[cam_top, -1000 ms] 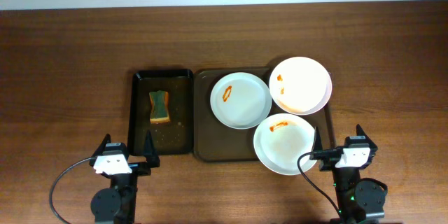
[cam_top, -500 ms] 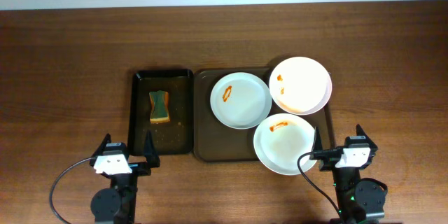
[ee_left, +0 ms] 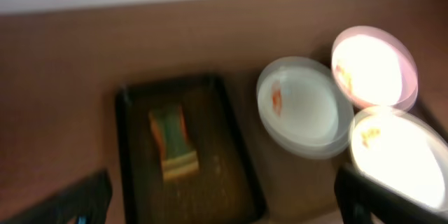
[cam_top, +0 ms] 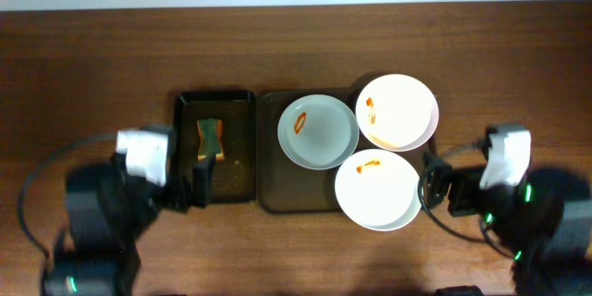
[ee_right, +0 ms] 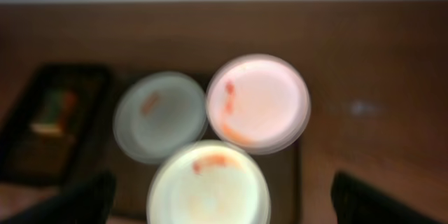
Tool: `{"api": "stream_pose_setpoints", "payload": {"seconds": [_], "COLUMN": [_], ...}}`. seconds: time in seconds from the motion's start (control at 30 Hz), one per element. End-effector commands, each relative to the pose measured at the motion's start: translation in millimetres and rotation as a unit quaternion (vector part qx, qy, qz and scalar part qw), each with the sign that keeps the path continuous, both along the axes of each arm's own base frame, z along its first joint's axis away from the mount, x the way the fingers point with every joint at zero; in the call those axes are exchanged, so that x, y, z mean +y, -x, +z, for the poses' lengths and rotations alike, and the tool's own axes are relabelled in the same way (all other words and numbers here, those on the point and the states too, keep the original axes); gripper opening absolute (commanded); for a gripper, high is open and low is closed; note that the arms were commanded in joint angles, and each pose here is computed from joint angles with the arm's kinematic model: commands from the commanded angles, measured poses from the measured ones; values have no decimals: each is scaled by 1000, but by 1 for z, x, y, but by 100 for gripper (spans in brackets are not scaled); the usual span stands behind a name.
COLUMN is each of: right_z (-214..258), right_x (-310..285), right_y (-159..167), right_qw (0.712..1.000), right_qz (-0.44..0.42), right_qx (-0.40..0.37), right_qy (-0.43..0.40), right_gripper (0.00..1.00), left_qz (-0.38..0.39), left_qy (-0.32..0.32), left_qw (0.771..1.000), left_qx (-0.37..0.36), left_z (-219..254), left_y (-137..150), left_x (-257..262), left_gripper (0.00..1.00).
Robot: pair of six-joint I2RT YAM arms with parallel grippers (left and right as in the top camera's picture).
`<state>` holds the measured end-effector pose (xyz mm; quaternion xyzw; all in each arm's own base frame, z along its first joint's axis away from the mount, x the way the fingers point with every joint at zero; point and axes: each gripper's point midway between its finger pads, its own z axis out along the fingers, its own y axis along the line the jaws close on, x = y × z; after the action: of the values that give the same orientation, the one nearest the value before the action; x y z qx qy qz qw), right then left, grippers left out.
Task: Clean dirty plates on tray and stack at the side
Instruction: 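Move the left gripper to the sponge and the right gripper to the plates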
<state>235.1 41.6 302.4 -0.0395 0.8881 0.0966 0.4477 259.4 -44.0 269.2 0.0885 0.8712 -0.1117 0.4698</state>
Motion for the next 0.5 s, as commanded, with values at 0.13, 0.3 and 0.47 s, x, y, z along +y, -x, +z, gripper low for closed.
{"api": "stream_pose_setpoints", "payload": {"seconds": [0.13,0.3,0.47], "right_z": [-11,-126,-228], "right_x": [81,101,120], "right_y": [-56,-100,-132], "right_qw": [958,940,910], "right_qz": [137,-9,-49], "right_qx": [218,341,409], "right_qy": [-127,20,44], "right_gripper": [93,89,45], "left_qz": [-27,-19,53], "left_qy": [13,24,12], "left_qw": [977,965,953], "left_qx": [209,259,299], "left_z": [-24,-66,-99], "left_y": [-77,-103,-118], "left_x": [-4,-4,15], "left_gripper": [100,100,100]}}
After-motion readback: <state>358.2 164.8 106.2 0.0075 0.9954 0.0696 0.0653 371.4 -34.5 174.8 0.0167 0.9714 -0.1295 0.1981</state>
